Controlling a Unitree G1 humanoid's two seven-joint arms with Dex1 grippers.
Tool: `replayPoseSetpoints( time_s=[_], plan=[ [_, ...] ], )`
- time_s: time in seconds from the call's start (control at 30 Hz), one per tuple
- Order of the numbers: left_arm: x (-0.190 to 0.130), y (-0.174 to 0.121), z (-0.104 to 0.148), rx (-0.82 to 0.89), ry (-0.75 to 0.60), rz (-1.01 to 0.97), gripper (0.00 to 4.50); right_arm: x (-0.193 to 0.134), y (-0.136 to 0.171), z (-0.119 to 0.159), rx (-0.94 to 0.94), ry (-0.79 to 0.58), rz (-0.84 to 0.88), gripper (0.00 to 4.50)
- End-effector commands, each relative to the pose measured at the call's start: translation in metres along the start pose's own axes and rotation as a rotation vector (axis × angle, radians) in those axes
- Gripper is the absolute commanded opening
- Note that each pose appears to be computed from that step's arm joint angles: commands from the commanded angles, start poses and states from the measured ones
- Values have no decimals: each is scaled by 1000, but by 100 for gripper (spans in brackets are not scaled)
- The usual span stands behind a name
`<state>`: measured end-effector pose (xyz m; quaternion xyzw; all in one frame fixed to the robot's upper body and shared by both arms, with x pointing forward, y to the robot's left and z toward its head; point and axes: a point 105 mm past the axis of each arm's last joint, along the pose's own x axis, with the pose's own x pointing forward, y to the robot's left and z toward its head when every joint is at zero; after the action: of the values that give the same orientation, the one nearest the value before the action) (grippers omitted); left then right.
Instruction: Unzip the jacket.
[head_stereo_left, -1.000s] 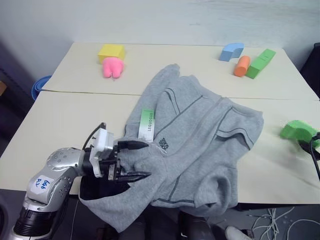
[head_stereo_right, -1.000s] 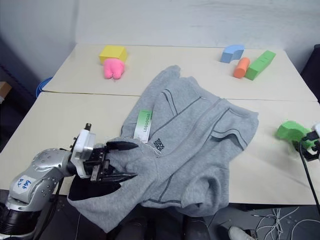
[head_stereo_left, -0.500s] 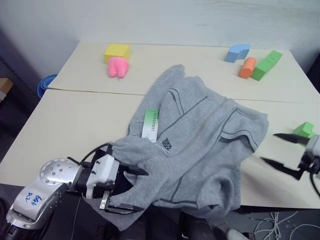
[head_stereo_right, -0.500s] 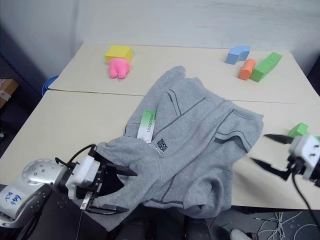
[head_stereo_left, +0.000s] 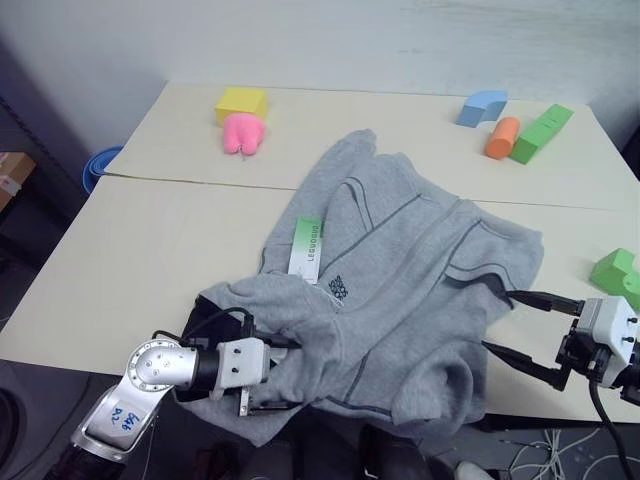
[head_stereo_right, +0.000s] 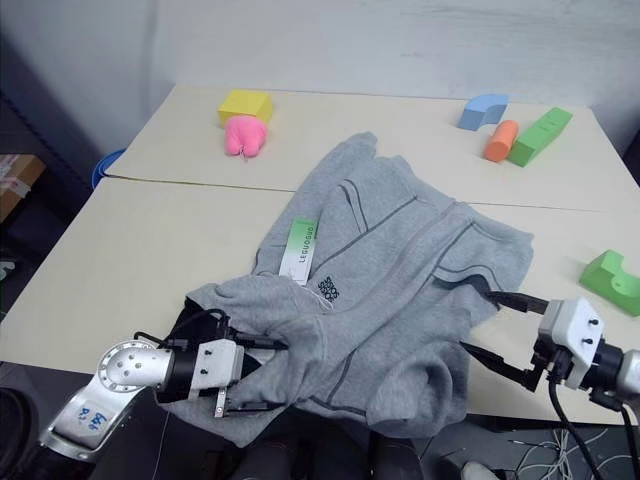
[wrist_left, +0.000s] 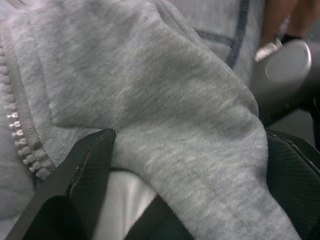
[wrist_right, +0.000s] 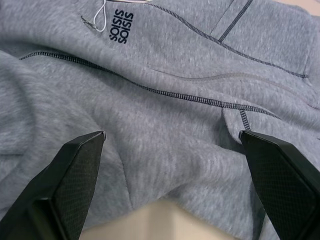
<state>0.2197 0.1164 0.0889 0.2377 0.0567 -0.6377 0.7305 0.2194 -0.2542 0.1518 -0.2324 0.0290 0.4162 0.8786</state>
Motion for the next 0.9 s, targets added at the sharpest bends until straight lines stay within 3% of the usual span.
replayPoseSetpoints(
  time_s=[0.03,0.37,0.5,0.67,0.87,0.9],
  plan=[
    [-17,12,13,-3,-45,24,450,-3,0,10,-15,-37,-23,447],
    [-51,41,5,5,24,50,450,2,1,12,6,-53,-23,447],
    [-51,44,0,27,45,46,360,6,2,16,9,-74,-26,450],
    [-43,30,9,-31,-16,-18,196,13,5,23,16,-100,-21,450],
    [-43,26,0,-69,39,-8,1,16,5,24,17,-111,-24,450],
    [-44,27,-1,-67,50,-5,1,17,5,25,17,-112,-25,450]
  ],
)
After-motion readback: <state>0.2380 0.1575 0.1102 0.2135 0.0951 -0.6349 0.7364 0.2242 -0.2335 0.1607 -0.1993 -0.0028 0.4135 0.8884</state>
